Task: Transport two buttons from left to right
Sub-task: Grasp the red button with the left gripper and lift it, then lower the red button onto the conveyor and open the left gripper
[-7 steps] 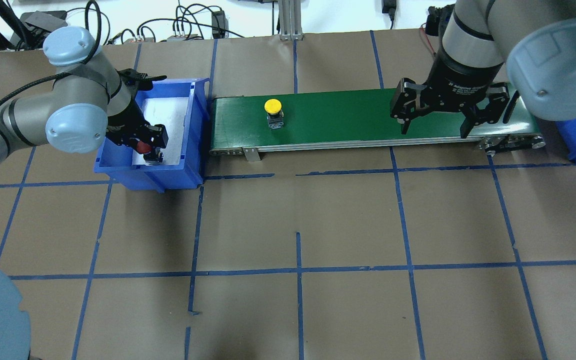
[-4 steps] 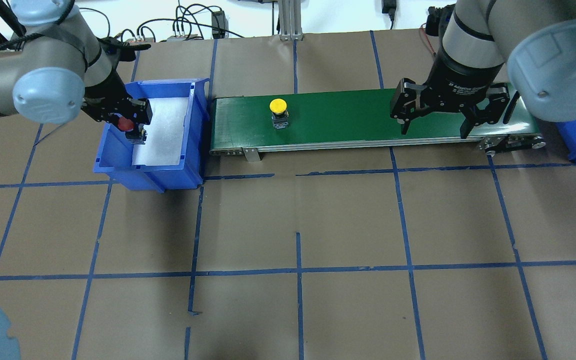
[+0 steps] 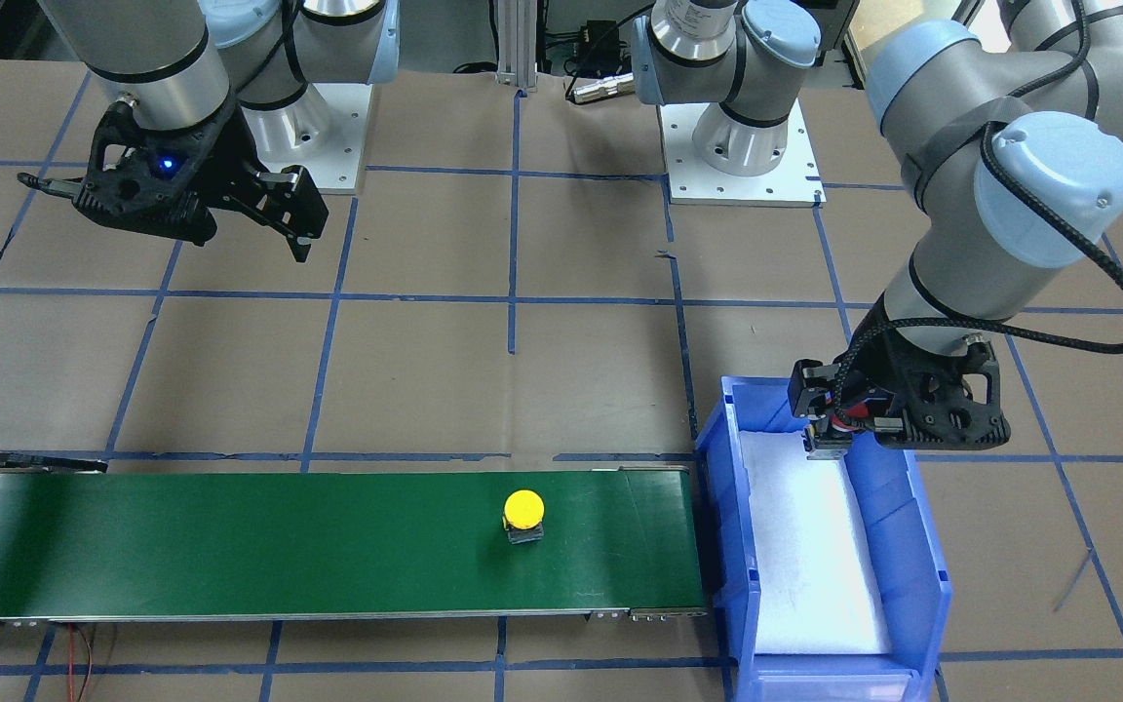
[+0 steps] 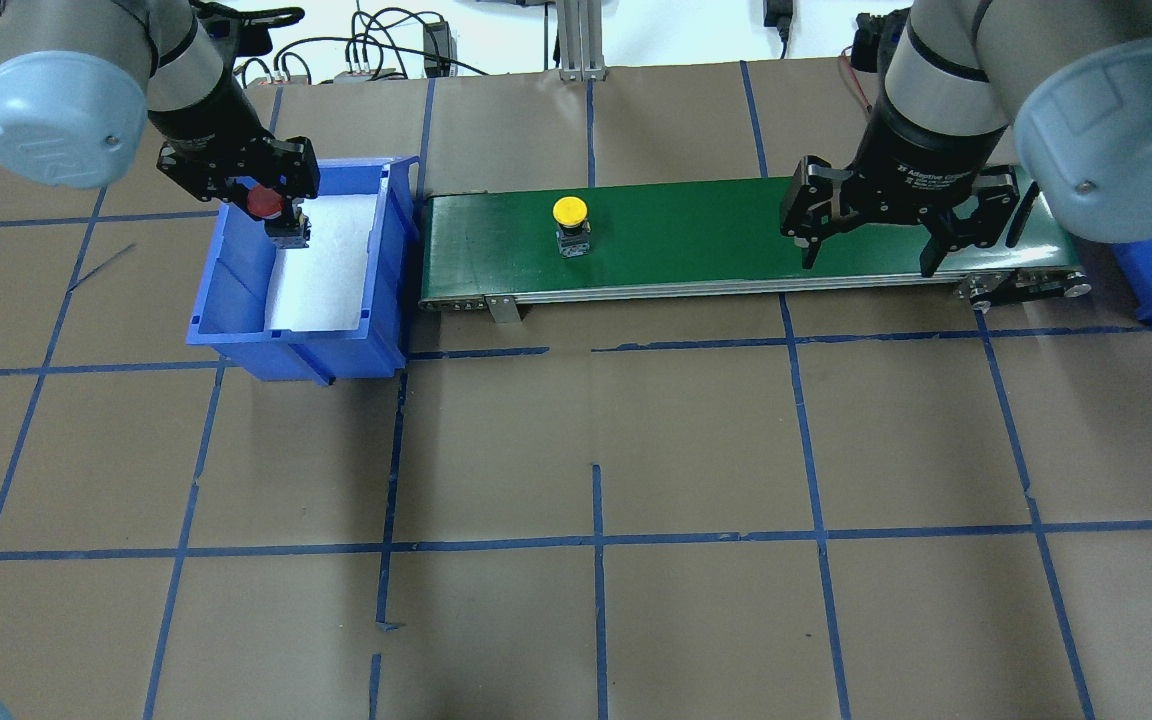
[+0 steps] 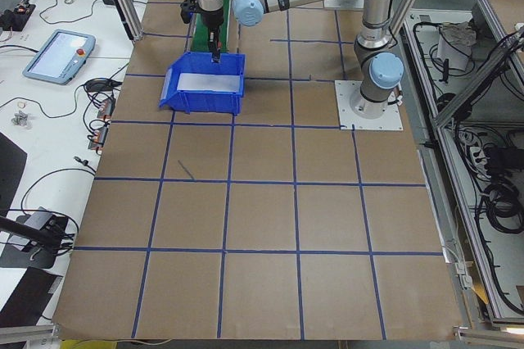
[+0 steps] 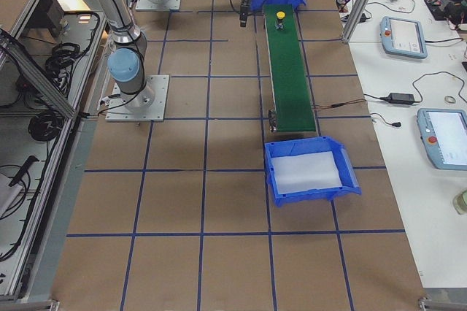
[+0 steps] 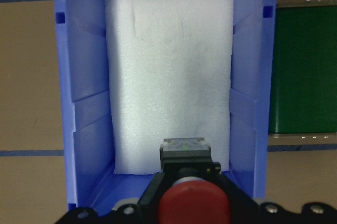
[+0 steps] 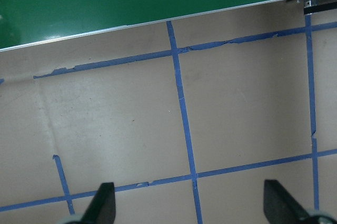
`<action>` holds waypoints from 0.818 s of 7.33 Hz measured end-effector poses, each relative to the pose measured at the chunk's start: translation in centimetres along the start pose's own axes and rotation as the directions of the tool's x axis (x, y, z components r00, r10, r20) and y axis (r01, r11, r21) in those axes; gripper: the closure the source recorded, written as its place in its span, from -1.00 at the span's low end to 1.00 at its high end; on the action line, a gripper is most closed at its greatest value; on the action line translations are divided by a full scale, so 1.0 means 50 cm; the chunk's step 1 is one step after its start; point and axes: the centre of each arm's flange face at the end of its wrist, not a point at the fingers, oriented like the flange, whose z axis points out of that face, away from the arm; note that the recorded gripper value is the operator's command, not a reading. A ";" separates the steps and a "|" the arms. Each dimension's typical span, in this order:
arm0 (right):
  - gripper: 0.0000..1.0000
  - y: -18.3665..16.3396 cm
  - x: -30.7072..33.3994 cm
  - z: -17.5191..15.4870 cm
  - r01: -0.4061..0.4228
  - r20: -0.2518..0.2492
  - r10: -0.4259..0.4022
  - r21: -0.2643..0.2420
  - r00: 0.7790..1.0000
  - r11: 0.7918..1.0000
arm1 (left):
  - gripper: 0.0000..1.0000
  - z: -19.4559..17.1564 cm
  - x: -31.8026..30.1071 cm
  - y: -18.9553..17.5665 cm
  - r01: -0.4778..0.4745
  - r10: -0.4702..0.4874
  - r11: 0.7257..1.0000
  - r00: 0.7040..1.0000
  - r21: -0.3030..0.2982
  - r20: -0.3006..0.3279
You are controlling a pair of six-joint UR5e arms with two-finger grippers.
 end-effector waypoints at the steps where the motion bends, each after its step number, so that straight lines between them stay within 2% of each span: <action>1: -1.00 0.000 0.000 0.000 0.000 0.001 0.000 0.000 1.000 1.000 | 0.18 -0.003 0.045 -0.013 0.010 -0.009 1.000 0.999 0.022 -0.034; 4: -1.00 0.002 -0.001 -0.002 0.000 0.005 0.000 0.001 1.000 1.000 | 0.19 0.054 0.243 -0.109 0.036 -0.033 0.999 0.997 0.040 -0.064; 6: -1.00 0.001 0.000 -0.001 0.000 0.002 0.000 0.000 1.000 1.000 | 0.19 0.097 0.283 -0.125 0.040 -0.039 0.999 0.998 0.018 -0.055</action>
